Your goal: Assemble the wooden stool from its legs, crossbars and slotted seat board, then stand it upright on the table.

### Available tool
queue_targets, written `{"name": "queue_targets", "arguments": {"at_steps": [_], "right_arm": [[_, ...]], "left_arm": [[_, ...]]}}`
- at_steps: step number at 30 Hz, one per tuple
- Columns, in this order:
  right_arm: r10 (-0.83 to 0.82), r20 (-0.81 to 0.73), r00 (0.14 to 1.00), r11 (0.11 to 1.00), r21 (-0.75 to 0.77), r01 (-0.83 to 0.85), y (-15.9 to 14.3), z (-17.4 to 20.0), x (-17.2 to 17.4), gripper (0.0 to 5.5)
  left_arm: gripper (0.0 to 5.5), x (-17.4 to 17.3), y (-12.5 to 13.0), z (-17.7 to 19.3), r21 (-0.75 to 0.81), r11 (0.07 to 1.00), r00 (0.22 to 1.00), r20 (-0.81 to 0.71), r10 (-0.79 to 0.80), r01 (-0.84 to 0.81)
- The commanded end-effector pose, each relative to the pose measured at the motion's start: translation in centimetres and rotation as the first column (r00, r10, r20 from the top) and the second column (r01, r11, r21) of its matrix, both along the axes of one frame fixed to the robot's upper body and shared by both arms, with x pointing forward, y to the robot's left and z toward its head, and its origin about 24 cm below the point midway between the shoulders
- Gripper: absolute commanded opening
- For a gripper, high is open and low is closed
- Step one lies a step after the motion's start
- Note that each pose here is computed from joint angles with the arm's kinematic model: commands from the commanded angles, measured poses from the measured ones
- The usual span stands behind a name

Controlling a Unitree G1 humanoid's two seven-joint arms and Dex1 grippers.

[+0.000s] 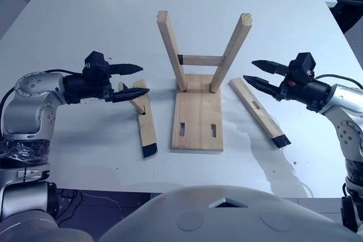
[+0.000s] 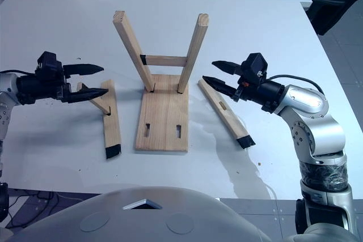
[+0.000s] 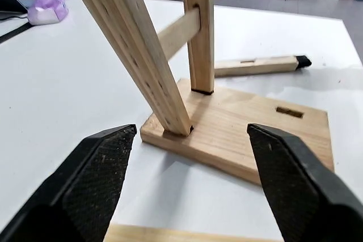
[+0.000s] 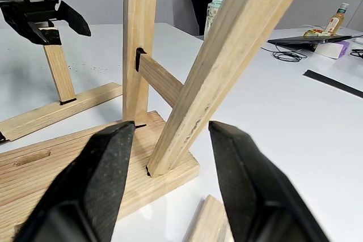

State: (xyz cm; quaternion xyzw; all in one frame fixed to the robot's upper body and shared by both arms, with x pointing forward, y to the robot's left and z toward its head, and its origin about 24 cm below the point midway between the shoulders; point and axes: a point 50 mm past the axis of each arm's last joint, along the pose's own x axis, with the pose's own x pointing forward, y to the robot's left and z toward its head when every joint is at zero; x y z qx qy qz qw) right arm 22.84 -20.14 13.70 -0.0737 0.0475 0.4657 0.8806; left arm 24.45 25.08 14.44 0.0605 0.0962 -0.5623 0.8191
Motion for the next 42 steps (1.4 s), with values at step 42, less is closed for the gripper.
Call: {"name": "queue_targets", "arguments": {"at_steps": [42], "right_arm": [[0.050, 0.002, 0.999, 0.996, -0.078, -0.050, 0.0, -0.2, 0.2, 2.40]], "left_arm": [[2.26, -1.0, -2.0, -1.9, -0.225, 0.962, 0.967, -0.237, 0.098, -0.152]]}}
